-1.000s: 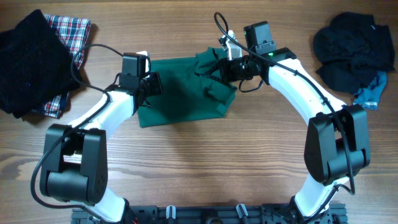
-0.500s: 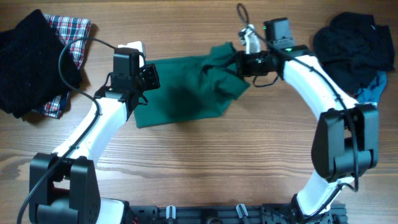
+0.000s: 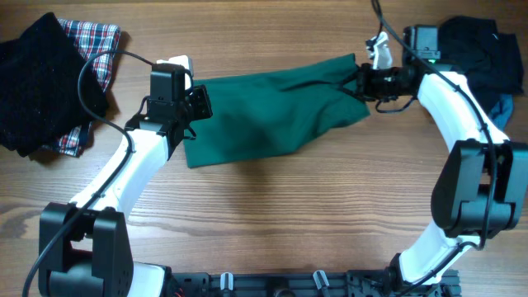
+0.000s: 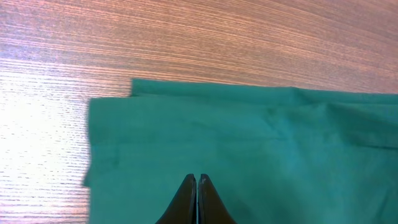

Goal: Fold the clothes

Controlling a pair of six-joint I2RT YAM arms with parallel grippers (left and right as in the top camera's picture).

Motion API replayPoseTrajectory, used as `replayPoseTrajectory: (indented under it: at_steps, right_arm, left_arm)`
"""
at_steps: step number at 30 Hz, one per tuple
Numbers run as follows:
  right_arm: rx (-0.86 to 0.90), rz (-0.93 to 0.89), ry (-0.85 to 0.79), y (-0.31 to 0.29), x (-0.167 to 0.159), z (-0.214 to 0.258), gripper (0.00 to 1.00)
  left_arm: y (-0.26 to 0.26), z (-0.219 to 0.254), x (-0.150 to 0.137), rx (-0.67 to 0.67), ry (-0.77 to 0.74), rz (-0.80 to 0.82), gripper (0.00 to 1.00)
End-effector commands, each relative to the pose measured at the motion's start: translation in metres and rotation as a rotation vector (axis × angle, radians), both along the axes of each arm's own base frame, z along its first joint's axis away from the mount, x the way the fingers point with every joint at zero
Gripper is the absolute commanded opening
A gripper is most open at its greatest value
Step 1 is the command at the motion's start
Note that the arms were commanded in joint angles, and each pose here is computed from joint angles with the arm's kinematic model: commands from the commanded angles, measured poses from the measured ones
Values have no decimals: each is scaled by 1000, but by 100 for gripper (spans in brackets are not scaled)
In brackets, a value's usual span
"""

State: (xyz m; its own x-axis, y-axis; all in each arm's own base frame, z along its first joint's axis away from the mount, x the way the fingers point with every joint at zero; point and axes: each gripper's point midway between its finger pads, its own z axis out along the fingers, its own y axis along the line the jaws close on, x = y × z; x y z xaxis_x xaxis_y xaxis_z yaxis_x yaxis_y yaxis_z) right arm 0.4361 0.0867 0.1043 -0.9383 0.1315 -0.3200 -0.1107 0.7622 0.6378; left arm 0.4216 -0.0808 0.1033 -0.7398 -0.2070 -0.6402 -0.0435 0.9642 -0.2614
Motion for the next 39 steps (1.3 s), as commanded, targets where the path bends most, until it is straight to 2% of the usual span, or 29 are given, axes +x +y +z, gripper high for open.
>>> replayPoseTrajectory:
  at_steps: [1,7,14,18,22,33,39]
  right_arm:
    - [-60,-41,-60,-32,5,18,4]
    - [-90,-107,-60,-69,7,17,4]
    - [-187,-125,-96,-102,13,44,4]
    - [-200,-124,-96,-102,15,56,4]
    - [-142,-42,-93,-64,11,61,4]
    - [-75,248,-127,104,-14,70,4]
    - [-100,303,-147,154,-22,61,4]
  left_arm:
    - [-1,8,2,-7,-21,-2,4]
    - [-1,8,2,-7,-21,-2,4]
    - [2,8,3,8,-25,13,4]
    - [2,9,4,7,-29,13,4]
    - [2,16,7,-3,-48,19,5]
    - [2,20,6,-17,-51,32,4]
    - [2,18,4,-15,-41,31,4]
